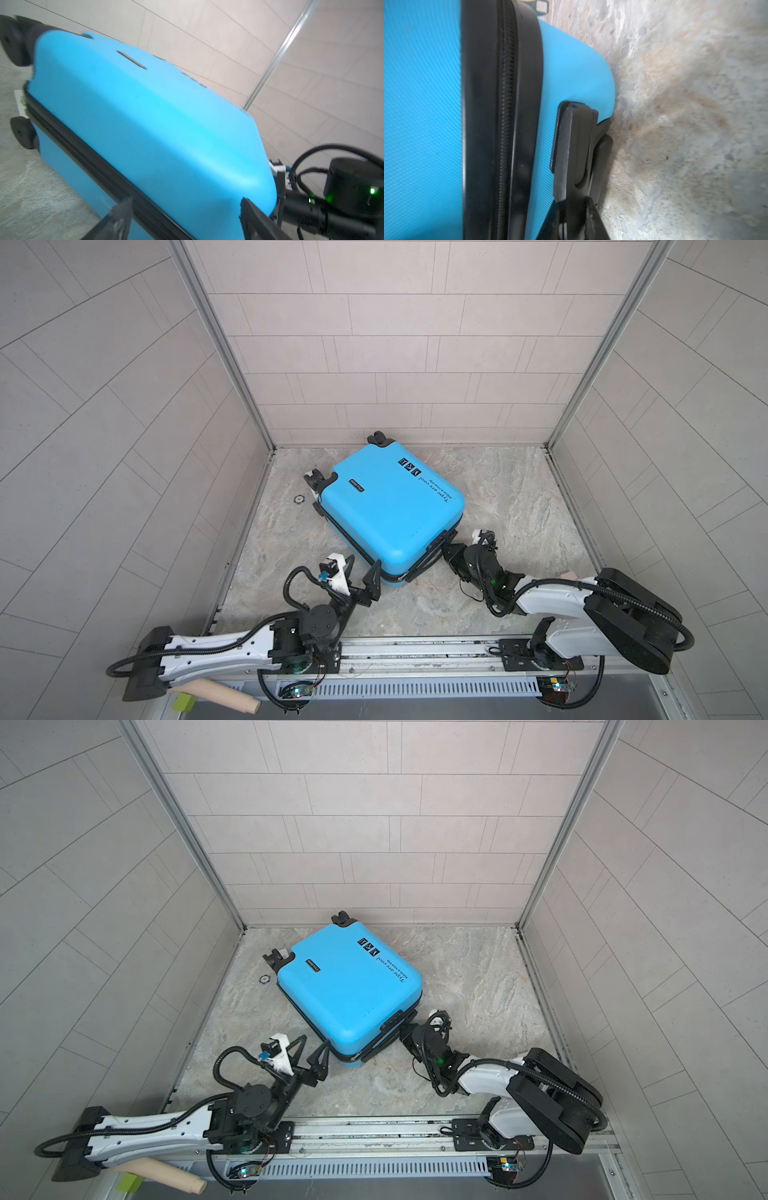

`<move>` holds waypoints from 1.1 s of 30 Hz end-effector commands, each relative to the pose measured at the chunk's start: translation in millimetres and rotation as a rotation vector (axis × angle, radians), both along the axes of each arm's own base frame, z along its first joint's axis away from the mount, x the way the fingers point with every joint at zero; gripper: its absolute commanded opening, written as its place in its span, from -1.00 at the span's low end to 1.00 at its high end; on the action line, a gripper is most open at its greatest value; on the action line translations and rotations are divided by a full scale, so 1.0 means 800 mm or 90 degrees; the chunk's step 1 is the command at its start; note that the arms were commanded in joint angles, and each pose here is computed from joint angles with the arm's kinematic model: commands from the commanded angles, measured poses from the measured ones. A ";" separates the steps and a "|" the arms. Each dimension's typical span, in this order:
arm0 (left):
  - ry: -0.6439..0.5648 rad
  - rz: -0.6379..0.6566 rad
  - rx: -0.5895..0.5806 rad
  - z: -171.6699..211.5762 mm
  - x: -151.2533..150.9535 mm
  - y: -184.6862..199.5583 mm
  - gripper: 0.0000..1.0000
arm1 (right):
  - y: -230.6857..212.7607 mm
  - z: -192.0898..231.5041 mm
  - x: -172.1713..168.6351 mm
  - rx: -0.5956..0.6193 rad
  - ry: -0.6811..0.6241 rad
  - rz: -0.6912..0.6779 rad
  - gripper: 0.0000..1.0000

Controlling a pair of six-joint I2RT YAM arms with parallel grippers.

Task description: Pack the luggage

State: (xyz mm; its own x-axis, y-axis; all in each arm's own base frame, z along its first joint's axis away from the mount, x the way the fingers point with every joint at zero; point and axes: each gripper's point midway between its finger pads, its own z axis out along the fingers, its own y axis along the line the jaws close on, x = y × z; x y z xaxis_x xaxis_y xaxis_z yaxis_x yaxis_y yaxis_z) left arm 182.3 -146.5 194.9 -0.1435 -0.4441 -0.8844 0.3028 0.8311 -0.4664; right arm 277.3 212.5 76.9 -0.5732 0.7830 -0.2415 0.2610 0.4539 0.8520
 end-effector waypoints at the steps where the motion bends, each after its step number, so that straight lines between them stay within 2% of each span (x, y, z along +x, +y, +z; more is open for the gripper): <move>1: 0.028 0.072 -0.049 -0.004 0.009 0.044 0.87 | 0.007 0.015 -0.004 0.000 -0.033 0.029 -1.00; 3: 0.037 0.094 -0.081 0.000 0.013 0.062 0.94 | 0.006 0.014 -0.005 -0.001 -0.033 0.029 -1.00; 10: 0.070 0.098 -0.143 0.025 0.040 0.060 0.98 | 0.000 0.011 -0.010 -0.006 -0.030 0.026 -1.00; 15: 0.118 0.084 -0.180 0.016 0.074 0.043 0.99 | -0.006 0.014 -0.013 -0.013 -0.034 0.022 -1.00; 19: 0.102 0.087 -0.192 0.027 0.097 0.033 0.99 | -0.015 0.014 -0.017 -0.017 -0.036 0.015 -1.00; 25: 0.126 0.043 -0.189 0.018 0.136 -0.004 0.98 | -0.024 0.007 -0.021 -0.019 -0.030 0.005 -1.00; 28: 0.120 0.020 -0.196 0.030 0.157 -0.027 0.98 | -0.028 0.005 -0.022 -0.010 -0.030 -0.009 -1.00; 33: 0.131 -0.013 -0.193 0.023 0.193 -0.061 0.98 | -0.046 0.006 -0.022 0.005 -0.037 -0.055 -1.00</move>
